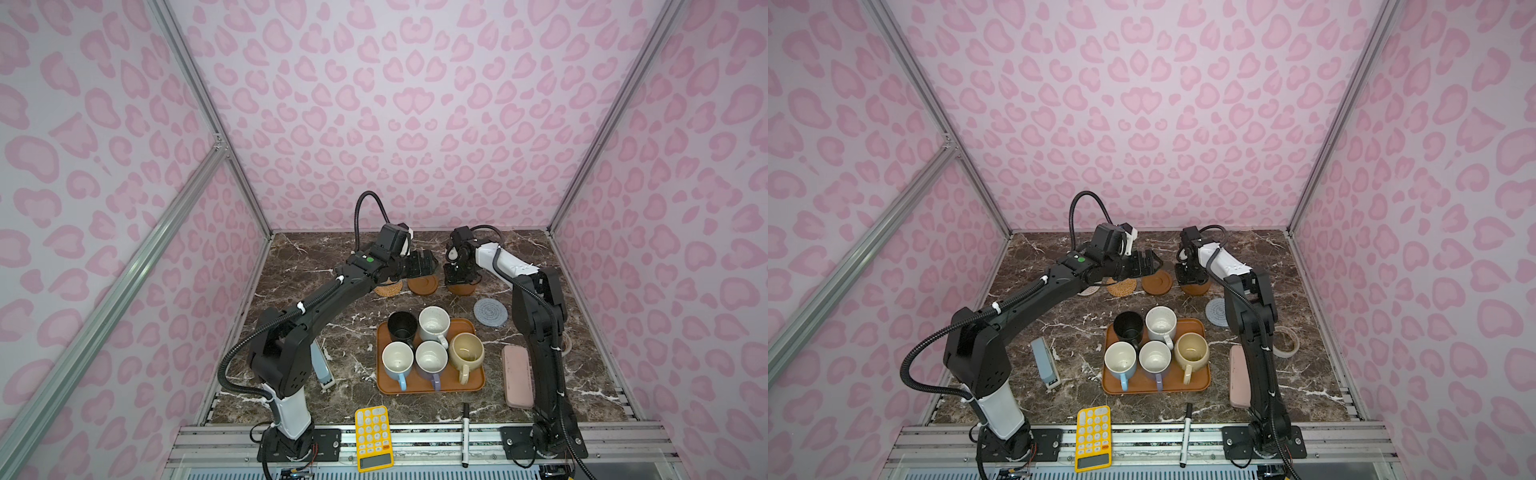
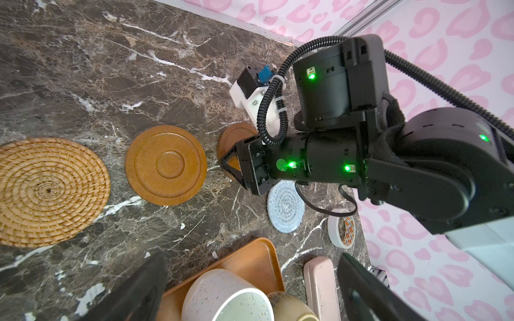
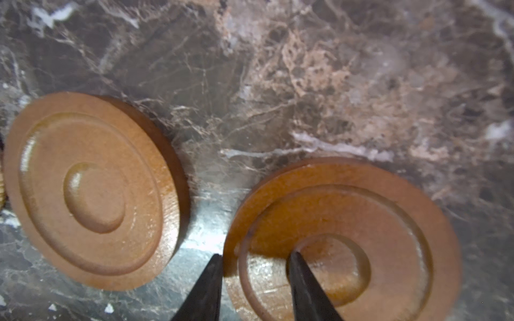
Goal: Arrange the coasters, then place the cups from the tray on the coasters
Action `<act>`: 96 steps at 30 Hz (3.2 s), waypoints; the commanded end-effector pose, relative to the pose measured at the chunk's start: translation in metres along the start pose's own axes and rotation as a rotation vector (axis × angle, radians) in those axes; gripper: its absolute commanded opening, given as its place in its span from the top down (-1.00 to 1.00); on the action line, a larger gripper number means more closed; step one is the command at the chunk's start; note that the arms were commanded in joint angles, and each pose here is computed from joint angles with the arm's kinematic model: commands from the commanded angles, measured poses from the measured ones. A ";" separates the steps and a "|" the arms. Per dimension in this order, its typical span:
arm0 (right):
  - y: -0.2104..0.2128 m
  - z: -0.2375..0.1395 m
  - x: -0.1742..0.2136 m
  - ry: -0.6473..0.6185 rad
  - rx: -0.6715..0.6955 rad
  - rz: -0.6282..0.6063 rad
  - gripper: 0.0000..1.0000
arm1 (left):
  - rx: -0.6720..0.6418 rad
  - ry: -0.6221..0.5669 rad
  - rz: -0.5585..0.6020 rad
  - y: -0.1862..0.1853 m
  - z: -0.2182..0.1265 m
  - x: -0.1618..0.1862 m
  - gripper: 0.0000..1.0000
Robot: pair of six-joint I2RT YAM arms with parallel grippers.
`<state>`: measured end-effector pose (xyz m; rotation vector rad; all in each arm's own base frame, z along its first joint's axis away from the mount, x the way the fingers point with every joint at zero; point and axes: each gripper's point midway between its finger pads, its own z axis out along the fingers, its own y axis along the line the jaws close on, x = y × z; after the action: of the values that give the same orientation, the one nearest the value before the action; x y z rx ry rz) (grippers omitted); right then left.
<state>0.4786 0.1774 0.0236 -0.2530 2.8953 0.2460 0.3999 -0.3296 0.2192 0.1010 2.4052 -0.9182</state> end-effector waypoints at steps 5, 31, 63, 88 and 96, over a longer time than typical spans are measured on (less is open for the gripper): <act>0.007 0.014 0.026 0.110 -0.015 0.042 0.24 | 0.038 -0.035 0.009 -0.008 -0.007 -0.007 -0.94; 0.026 -0.117 -0.008 -0.165 -0.003 0.086 -0.61 | 0.199 -0.115 0.046 -0.046 -0.074 -0.018 -0.94; -0.087 -0.109 0.146 -0.186 0.074 0.385 -0.40 | 0.210 0.009 0.056 -0.050 -0.072 0.010 -0.94; -0.097 -0.040 0.148 0.023 0.184 0.348 0.31 | 0.168 0.078 0.108 -0.058 -0.031 0.026 -0.94; -0.109 -0.038 0.138 0.024 0.191 0.379 0.29 | 0.156 0.092 0.079 -0.054 -0.019 0.029 -0.94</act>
<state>0.3615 0.0517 0.0208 0.3177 2.9101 0.0705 0.3478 -0.3595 0.2485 0.3243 2.3921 -1.0848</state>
